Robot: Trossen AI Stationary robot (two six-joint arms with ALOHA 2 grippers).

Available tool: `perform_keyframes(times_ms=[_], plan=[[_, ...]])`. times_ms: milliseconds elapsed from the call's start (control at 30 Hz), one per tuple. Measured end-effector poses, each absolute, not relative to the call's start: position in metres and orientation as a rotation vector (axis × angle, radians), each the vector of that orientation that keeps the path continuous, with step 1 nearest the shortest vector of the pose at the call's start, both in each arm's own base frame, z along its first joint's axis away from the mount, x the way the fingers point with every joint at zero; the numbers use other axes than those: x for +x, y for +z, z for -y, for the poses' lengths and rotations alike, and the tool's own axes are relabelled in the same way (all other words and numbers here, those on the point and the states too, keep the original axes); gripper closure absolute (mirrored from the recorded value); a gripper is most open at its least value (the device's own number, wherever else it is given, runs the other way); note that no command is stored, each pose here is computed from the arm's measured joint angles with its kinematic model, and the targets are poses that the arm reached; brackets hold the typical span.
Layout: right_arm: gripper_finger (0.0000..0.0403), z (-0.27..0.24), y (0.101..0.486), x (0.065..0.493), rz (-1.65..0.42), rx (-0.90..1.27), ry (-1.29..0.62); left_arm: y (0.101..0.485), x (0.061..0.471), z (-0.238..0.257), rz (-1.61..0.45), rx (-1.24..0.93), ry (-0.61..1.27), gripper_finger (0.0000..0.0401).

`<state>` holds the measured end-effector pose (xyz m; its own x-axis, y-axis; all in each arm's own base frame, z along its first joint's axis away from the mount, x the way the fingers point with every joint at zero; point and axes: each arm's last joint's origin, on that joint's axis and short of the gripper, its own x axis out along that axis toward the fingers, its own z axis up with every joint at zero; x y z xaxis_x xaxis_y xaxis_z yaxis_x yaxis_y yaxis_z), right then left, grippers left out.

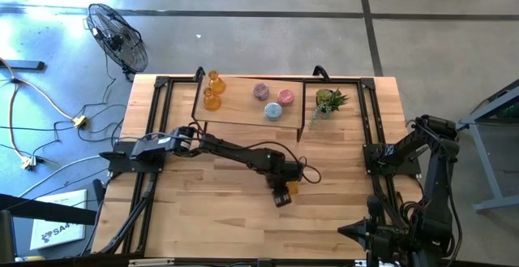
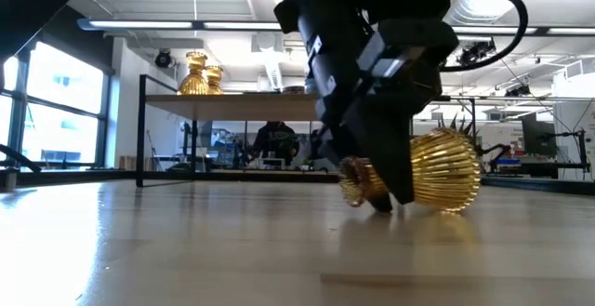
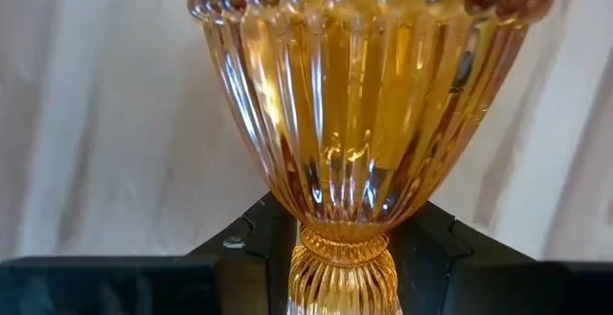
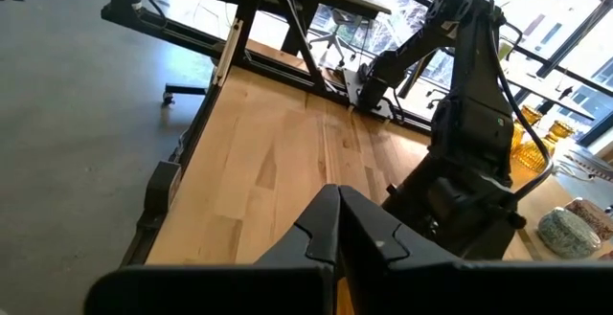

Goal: Pick & Place candle stick holders
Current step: Put the yellow glass candle holder on the shelf

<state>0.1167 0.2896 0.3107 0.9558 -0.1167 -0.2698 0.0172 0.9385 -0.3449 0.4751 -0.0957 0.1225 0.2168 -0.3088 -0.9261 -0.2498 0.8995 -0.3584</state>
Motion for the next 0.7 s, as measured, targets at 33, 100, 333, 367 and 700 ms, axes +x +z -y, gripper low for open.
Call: perform_keyframes(times_ms=[33, 100, 333, 367, 700], plan=[[0.0403, -0.290, 0.311, 0.117, -0.292, -0.348, -0.069, 0.122, 0.474, 0.096, -1.383, -0.499, -0.056, 0.0279], [0.0403, -0.290, 0.311, 0.117, -0.292, -0.348, -0.069, 0.122, 0.473, 0.097, -1.394, -0.510, -0.068, 0.0279], [0.0403, -0.290, 0.311, 0.116, -0.293, -0.346, -0.068, 0.123, 0.479, 0.099, -1.338, -0.528, -0.124, 0.0279], [0.0403, -0.290, 0.311, 0.116, -0.293, -0.345, -0.067, 0.123, 0.479, 0.100, -1.330, -0.527, -0.130, 0.0279], [0.0403, -0.290, 0.310, 0.116, -0.317, -0.338, -0.044, 0.125, 0.486, 0.102, -1.255, -0.518, -0.168, 0.0279]])
